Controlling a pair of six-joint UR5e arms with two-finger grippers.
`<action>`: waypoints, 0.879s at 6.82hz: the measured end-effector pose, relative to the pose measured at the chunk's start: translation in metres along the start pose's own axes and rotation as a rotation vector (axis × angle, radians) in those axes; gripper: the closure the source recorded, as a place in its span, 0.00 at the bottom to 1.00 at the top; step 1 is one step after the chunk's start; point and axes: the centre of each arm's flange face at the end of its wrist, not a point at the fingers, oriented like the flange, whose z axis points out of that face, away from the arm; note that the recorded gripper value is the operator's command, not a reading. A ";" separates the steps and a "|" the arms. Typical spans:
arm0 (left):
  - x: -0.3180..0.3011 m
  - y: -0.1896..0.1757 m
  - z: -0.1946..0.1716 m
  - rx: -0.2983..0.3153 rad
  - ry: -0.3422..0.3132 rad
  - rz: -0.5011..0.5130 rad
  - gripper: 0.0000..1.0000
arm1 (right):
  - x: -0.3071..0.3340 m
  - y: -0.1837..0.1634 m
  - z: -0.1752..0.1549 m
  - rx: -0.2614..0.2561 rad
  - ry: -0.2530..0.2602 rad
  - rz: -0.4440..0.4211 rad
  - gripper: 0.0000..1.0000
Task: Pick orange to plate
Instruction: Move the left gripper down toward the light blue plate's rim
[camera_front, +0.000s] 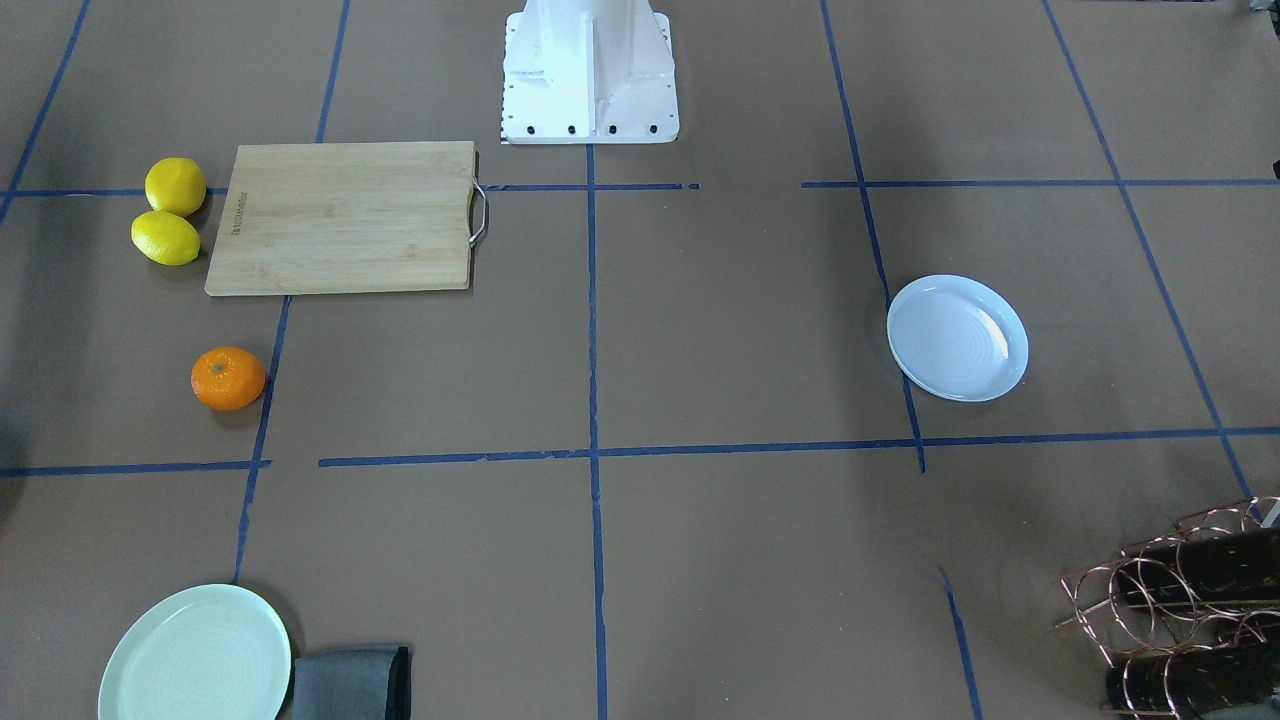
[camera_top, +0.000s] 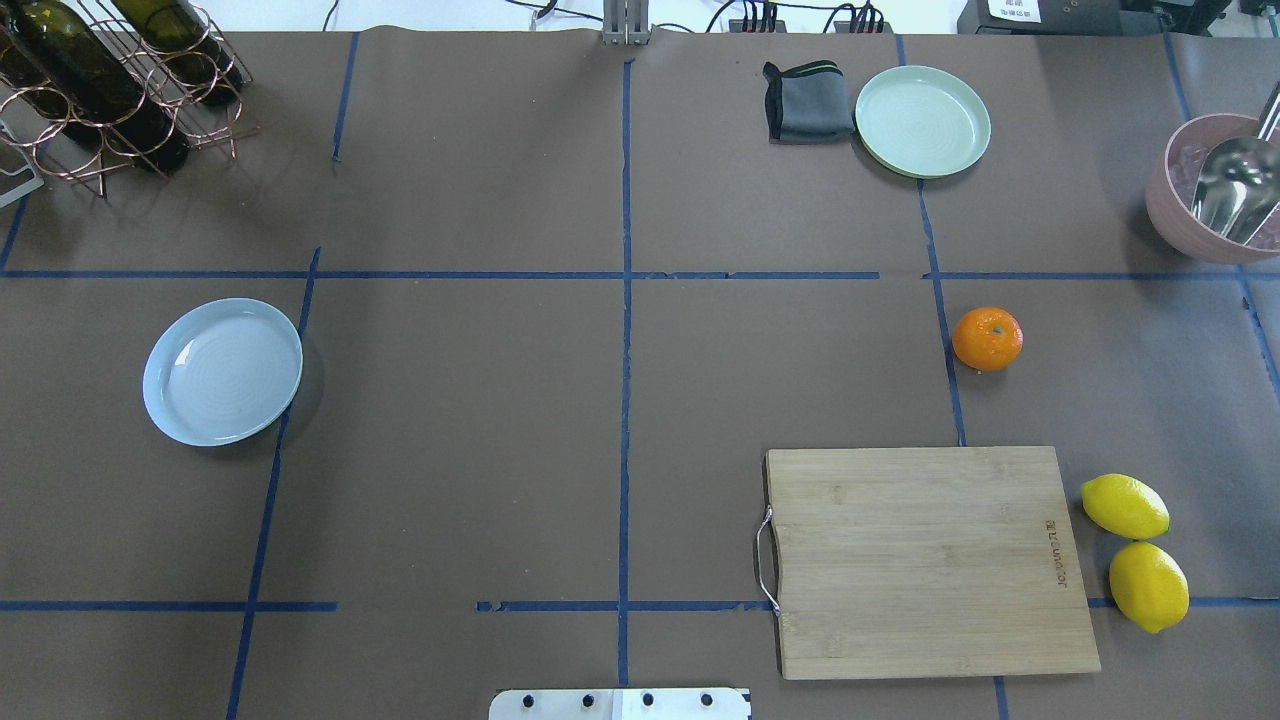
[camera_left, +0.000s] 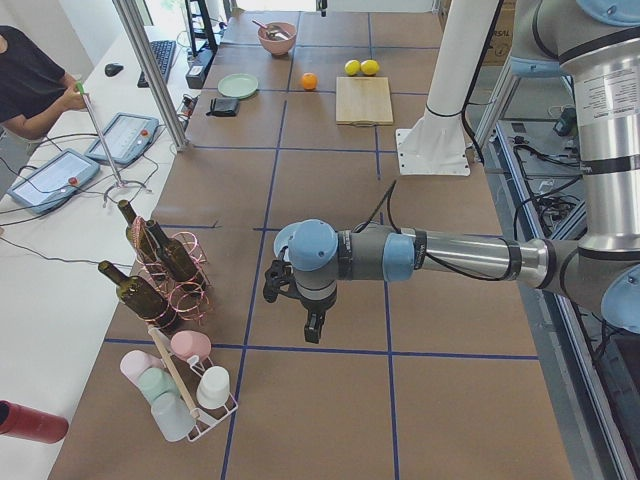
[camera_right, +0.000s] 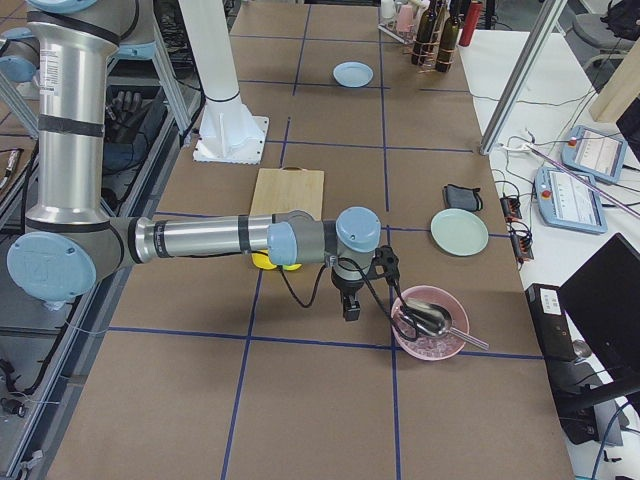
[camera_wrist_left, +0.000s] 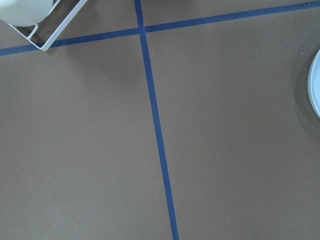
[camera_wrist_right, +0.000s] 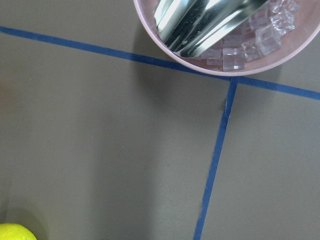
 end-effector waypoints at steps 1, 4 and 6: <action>0.004 -0.003 -0.004 0.010 0.000 0.011 0.00 | 0.005 0.002 -0.004 0.008 -0.001 0.013 0.00; 0.012 -0.010 -0.013 0.032 -0.009 0.032 0.00 | 0.009 0.003 -0.007 0.015 0.003 0.018 0.00; 0.016 -0.017 -0.015 0.083 -0.011 0.096 0.00 | 0.012 0.004 -0.003 0.010 0.002 0.023 0.00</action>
